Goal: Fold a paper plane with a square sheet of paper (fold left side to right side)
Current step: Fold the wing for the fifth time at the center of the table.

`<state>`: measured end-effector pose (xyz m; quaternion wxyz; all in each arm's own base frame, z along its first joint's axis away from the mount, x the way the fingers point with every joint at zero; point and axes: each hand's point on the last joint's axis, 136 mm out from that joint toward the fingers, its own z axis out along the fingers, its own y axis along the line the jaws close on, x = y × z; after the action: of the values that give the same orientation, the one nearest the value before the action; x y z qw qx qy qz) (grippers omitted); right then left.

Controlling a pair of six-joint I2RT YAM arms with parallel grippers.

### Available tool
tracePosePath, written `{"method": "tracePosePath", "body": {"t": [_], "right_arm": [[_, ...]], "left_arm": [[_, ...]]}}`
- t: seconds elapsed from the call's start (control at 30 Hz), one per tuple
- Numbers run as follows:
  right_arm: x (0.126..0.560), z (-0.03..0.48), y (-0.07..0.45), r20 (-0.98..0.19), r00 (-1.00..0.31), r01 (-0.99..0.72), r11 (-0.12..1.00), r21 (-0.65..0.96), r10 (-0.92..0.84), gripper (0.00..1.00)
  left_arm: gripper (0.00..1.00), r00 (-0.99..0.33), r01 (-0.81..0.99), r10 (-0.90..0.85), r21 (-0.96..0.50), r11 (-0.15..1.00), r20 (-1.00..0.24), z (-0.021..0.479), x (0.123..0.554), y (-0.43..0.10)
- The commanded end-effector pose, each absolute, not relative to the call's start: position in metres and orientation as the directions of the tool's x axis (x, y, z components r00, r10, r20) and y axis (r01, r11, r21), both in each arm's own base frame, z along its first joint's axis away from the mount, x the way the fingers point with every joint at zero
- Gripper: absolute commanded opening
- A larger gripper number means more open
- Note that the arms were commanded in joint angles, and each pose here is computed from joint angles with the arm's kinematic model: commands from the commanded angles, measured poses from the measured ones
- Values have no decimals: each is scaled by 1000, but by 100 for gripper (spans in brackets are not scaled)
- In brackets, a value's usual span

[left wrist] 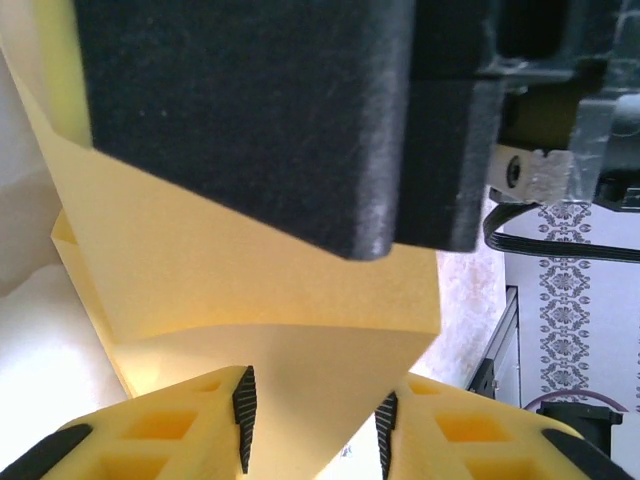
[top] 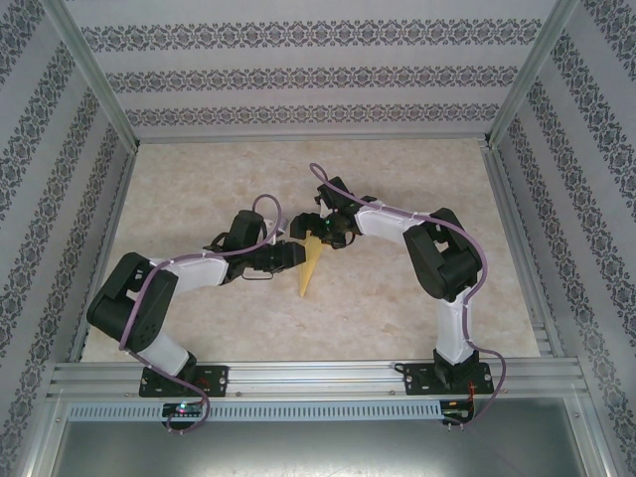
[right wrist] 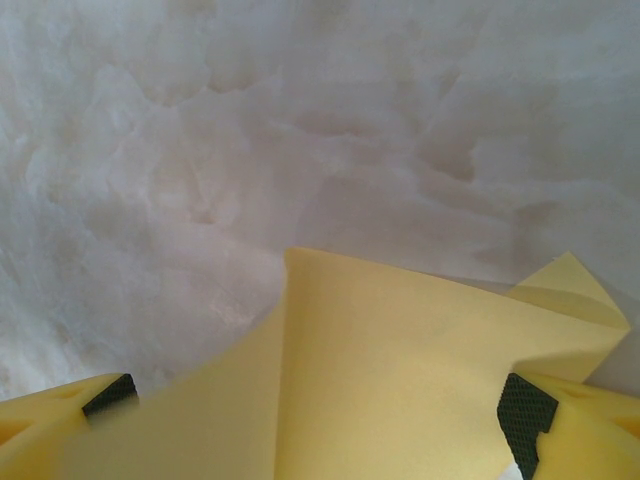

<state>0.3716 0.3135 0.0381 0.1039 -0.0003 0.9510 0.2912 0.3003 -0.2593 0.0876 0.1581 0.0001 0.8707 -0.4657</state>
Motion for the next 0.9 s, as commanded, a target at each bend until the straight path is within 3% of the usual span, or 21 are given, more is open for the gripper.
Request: {"method": "tracePosePath", "body": {"t": [0.0, 0.4, 0.87], "right_arm": [[347, 0, 296, -98, -995, -16, 890, 455, 33, 96], [345, 0, 296, -94, -995, -23, 891, 453, 22, 96], [343, 1, 296, -93, -996, -30, 892, 451, 14, 95]], "left_arm": [[34, -941, 167, -146, -797, 581, -304, 95, 307, -254], [7, -944, 171, -131, -789, 590, -302, 81, 311, -256], [3, -957, 154, -108, -785, 600, -270, 54, 316, -254]]}}
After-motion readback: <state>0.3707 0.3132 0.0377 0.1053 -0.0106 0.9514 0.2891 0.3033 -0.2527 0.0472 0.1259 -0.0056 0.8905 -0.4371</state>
